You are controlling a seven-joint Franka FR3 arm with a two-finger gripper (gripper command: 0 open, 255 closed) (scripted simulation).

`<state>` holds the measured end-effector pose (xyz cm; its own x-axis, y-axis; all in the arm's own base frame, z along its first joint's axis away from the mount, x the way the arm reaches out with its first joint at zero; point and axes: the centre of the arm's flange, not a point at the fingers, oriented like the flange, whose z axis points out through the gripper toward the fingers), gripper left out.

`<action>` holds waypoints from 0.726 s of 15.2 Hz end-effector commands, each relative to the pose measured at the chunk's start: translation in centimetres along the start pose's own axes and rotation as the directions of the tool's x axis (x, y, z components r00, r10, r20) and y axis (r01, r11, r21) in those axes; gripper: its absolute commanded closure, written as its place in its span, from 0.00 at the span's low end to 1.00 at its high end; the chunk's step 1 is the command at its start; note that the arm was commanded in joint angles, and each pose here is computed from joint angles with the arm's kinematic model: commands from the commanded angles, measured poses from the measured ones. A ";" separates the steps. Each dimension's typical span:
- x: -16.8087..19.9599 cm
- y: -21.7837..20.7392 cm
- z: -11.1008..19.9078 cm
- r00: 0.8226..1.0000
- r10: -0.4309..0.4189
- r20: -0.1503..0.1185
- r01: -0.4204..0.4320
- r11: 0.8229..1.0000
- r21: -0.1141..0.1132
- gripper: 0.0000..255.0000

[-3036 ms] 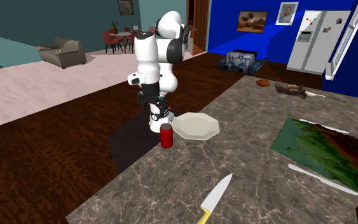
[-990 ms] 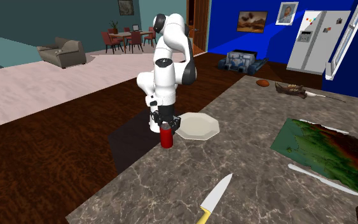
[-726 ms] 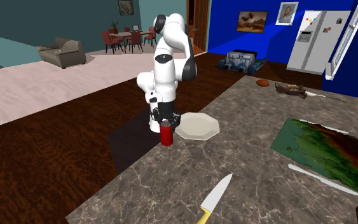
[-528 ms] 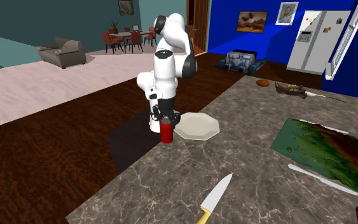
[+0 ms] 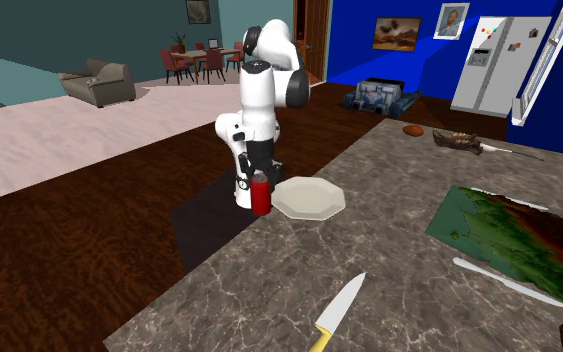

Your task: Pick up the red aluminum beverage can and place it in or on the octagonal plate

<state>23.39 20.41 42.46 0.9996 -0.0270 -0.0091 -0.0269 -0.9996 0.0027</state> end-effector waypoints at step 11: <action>-11.4 -3.4 -2.4 1.000 0.000 0.000 0.000 1.000 0.000 1.00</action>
<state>13.50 23.75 45.08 0.9996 -0.0255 -0.0078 -0.0254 -0.9997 0.0026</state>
